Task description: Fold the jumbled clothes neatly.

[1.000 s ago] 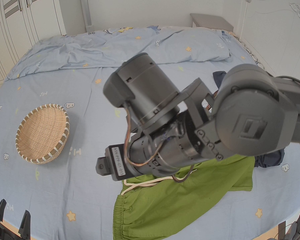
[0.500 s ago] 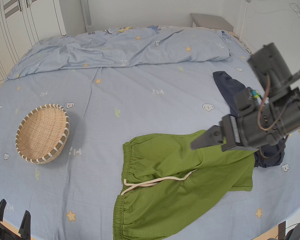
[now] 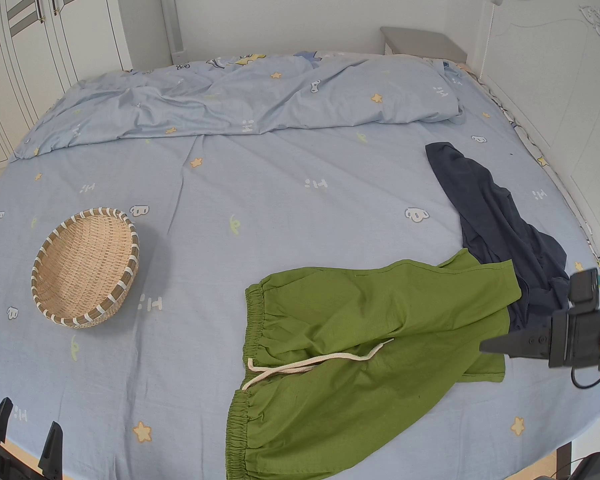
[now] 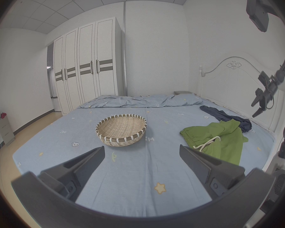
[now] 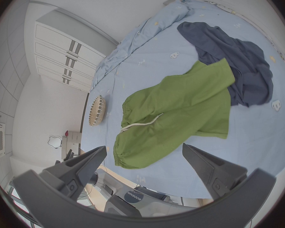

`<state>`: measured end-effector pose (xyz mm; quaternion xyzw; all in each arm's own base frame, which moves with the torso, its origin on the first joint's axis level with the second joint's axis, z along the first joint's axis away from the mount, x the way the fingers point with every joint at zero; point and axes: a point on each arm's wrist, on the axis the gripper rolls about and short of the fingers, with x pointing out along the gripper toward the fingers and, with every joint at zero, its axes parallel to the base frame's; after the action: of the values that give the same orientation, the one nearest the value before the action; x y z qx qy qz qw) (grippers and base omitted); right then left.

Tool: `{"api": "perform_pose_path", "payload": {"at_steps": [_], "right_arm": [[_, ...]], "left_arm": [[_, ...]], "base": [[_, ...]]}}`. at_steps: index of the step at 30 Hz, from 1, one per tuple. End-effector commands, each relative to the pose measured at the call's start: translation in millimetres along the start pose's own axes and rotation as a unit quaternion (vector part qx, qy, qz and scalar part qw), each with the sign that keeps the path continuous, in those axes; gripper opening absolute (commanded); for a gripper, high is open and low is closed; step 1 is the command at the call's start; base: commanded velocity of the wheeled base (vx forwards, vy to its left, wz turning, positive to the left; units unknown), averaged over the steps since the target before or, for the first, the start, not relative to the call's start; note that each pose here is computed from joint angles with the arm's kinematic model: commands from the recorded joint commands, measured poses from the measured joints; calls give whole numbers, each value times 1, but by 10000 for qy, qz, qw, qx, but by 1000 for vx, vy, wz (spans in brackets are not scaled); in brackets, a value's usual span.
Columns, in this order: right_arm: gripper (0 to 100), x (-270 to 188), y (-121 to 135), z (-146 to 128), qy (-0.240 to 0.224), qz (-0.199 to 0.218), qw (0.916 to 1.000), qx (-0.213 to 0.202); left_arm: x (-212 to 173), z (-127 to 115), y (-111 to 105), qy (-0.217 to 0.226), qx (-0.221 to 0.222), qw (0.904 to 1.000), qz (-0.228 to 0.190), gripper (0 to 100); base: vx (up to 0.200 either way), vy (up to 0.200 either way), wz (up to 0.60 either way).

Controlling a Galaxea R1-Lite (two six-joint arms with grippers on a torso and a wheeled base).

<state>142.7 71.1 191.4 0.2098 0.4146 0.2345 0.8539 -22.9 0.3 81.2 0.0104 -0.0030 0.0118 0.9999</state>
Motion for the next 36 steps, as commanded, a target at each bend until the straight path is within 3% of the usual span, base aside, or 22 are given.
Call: {"api": "perform_pose_path", "payload": {"at_steps": [1,2,4,6,7,9,10,12,13,15,16,17,19,20,21,22,24,28,29,30,33,36], "right_arm": [[100,-11,-40,-58,-538,194,9983,137],[100,-9,-43,-61,-534,132,9984,158],[100,-9,-45,-62,-587,-3,9980,212],[100,-10,-46,-62,-627,-38,9977,248],[100,-11,-47,-61,-669,-47,9973,297],[100,-12,-48,-63,-690,-51,9971,319],[100,-11,-51,-68,-634,-79,9974,333],[100,-11,-51,-68,-634,-79,9974,333],[100,-10,-54,-73,-554,-137,9977,378],[100,-10,-55,-75,-524,-146,9978,384],[100,-9,-57,-77,-484,-173,9978,416],[100,-9,-58,-78,-476,-184,9978,427],[100,-7,-60,-82,-405,-207,9980,442],[100,-7,-60,-82,-392,-213,9980,448],[100,-7,-60,-82,-392,-213,9980,448],[100,-6,-60,-82,-344,-232,9981,455],[100,-5,-61,-83,-331,-239,9981,453],[100,-5,-60,-82,-349,-210,9983,426],[100,-5,-60,-82,-349,-210,9983,426],[100,-5,-60,-82,-356,-206,9983,423],[100,-4,-61,-83,-328,-228,9983,434],[100,-4,-63,-85,-305,-253,9982,457]], "left_arm": [[0,-4,0,-39,79,10000,-33,100],[-1,2,0,-169,84,9998,2,100],[-22,62,2,-1121,-422,9926,-177,100],[-26,94,4,-1149,-1054,9870,-395,100],[-24,113,5,-748,-1589,9824,-630,100],[-14,115,4,40,-1566,9824,-1018,100],[0,110,0,930,-1591,9693,-1626,100],[2,109,-1,1014,-1596,9674,-1682,100],[30,102,-9,2218,-1959,9239,-2427,100],[45,98,-13,2722,-2205,8987,-2640,100],[61,92,-17,3278,-2378,8666,-2916,100],[65,90,-18,3404,-2404,8576,-3014,100],[82,80,-27,3978,-2468,8126,-3473,100],[91,76,-32,4202,-2442,7963,-3602,100],[91,76,-32,4202,-2442,7963,-3602,100],[105,64,-40,4579,-2351,7747,-3673,100],[116,46,-50,4951,-2121,7538,-3764,100],[138,5,-65,5457,-1028,7537,-3515,100],[138,5,-65,5457,-1028,7537,-3515,100],[150,-12,-76,5656,-527,7456,-3485,100],[157,-24,-88,5777,-344,7364,-3506,100],[160,-27,-93,5717,-289,7373,-3587,100]], "base": [[0,0,0],[0,0,0],[0,0,0],[0,0,0],[0,0,0],[0,0,0],[0,0,0],[0,0,0],[0,0,0],[0,0,0],[0,0,0],[0,0,0],[0,0,0],[0,0,0],[0,0,0],[0,0,0],[0,0,0],[0,0,0],[0,0,0],[0,0,0],[0,0,0],[0,0,0]]}}
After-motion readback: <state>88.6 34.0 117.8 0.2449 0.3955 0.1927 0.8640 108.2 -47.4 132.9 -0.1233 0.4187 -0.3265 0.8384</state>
